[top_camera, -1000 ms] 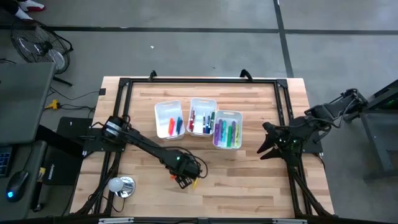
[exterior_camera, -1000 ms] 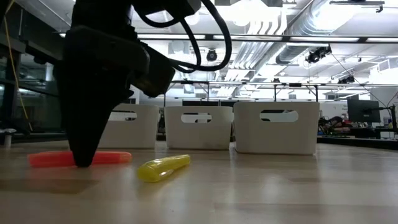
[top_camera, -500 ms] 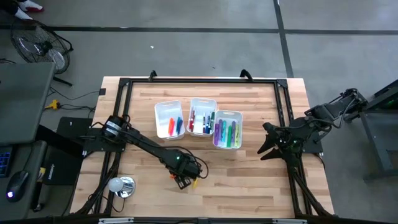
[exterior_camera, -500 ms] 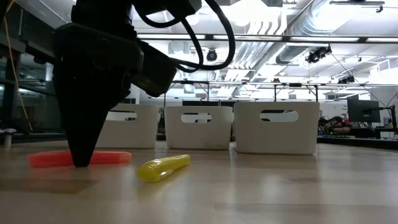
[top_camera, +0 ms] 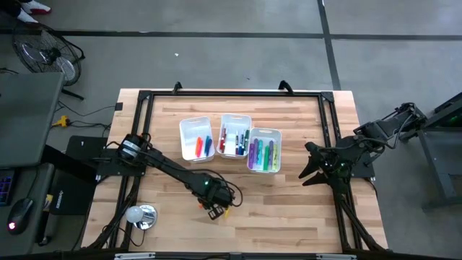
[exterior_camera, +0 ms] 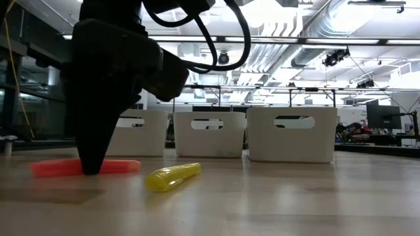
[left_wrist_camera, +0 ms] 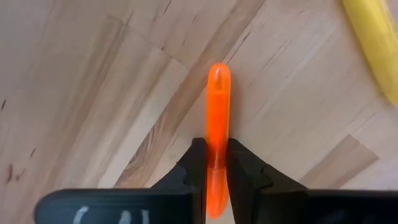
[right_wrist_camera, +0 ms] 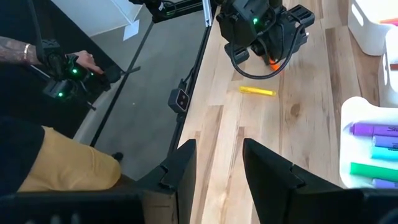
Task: Pick & Place Markers
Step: Put the orange pen into the left white bin
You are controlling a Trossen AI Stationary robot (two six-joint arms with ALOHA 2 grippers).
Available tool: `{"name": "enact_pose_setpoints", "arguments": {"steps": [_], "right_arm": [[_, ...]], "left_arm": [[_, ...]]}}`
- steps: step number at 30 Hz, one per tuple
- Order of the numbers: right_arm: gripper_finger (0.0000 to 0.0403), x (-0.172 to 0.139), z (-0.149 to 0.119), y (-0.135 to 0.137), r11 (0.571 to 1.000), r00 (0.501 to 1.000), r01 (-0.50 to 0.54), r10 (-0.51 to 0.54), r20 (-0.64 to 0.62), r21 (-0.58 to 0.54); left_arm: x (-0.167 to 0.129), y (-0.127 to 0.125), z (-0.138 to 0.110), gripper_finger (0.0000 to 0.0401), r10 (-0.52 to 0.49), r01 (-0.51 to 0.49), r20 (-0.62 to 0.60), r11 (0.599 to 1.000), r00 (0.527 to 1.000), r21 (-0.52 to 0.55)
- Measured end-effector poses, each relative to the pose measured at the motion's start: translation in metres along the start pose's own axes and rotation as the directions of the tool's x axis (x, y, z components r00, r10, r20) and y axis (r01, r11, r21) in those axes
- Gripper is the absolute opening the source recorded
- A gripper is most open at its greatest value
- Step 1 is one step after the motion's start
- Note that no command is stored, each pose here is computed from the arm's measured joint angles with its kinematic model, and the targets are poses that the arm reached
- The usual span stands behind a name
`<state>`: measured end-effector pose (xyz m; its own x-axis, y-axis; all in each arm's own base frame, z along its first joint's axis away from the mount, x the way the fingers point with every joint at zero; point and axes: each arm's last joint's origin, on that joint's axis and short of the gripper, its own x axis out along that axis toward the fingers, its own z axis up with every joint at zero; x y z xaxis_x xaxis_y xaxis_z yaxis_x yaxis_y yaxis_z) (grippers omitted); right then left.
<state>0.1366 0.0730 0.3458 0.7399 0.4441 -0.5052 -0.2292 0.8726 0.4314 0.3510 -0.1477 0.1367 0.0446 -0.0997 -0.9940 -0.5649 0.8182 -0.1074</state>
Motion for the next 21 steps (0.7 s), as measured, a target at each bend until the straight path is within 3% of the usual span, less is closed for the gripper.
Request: {"name": "enact_pose_setpoints", "arguments": {"steps": [14, 21], "right_arm": [[0.0121, 0.000, -0.009, -0.005, 0.999, 0.994, 0.050, -0.049, -0.093, 0.006], [0.0121, -0.001, -0.013, -0.007, 0.998, 0.989, 0.071, -0.070, -0.132, -0.001]], "left_arm": [[-0.010, -0.010, 0.006, 0.0028, -0.045, 0.046, 0.026, 0.998, 0.999, -0.032], [-0.030, -0.012, 0.025, 0.0028, -0.037, 0.042, 0.062, 0.995, 0.997, -0.095]]}}
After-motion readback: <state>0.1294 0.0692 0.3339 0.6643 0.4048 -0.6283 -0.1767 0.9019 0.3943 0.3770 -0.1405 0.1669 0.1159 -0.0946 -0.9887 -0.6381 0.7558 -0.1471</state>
